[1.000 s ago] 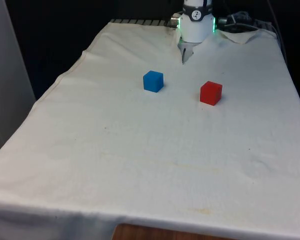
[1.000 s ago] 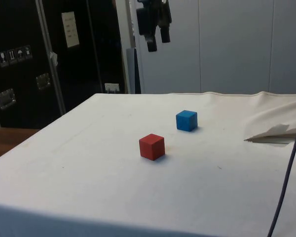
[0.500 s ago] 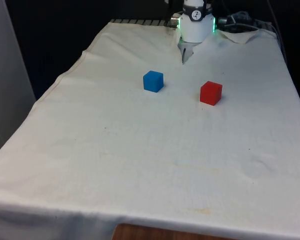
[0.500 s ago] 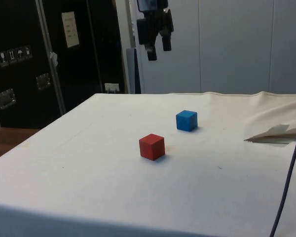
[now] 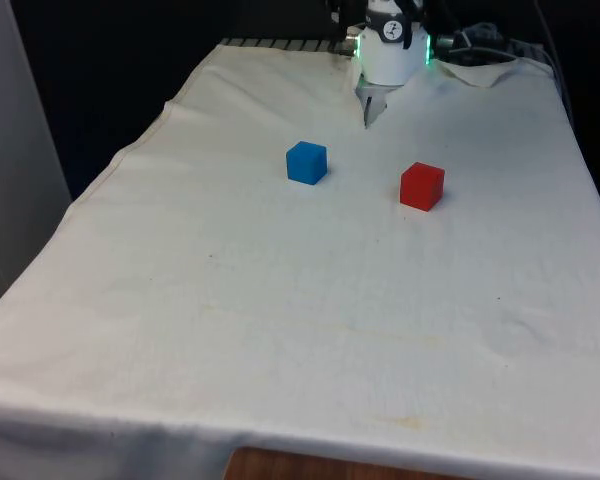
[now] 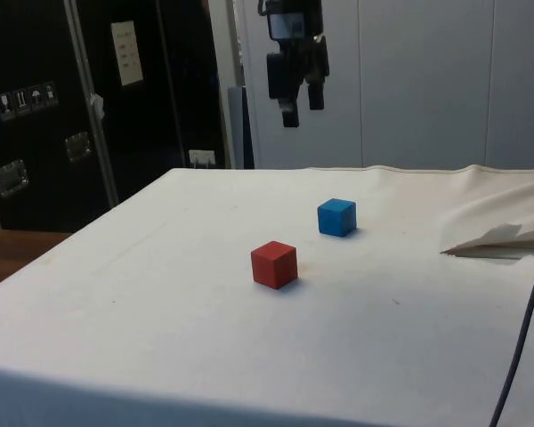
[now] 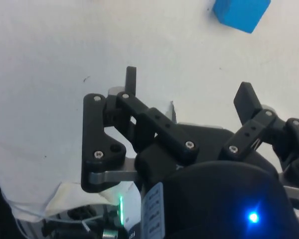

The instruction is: Stack the two cubes.

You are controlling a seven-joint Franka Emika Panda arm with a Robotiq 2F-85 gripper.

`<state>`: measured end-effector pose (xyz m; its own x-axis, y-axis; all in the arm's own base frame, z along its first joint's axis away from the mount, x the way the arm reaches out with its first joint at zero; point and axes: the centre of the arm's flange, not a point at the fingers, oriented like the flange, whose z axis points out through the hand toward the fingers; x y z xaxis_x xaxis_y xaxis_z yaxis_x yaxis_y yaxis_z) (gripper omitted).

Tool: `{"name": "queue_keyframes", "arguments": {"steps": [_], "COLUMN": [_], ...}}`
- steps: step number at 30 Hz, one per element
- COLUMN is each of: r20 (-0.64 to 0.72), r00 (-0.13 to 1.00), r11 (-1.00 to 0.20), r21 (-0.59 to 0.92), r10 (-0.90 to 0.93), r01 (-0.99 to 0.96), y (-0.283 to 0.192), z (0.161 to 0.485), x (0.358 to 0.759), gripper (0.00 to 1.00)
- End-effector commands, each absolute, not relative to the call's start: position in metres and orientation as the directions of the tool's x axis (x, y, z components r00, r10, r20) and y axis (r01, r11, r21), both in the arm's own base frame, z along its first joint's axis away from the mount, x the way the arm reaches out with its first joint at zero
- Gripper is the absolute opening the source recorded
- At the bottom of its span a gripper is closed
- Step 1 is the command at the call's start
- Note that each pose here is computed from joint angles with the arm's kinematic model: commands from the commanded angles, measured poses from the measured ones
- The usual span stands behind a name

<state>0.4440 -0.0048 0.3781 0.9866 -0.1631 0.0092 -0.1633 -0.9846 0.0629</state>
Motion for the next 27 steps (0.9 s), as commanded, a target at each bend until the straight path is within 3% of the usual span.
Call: {"name": "queue_keyframes", "arguments": {"steps": [1,27], "r20": [0.027,0.071], "r00": [0.986,0.973], "r11": [-0.985,-0.975], "r21": [0.062,0.02], "r10": [-0.162,-0.217], "r01": [-0.163,-0.219], "y": [-0.006,-0.04], "z": [0.376,0.323], "x": [0.442,0.424], "gripper": [1.0,1.0]}}
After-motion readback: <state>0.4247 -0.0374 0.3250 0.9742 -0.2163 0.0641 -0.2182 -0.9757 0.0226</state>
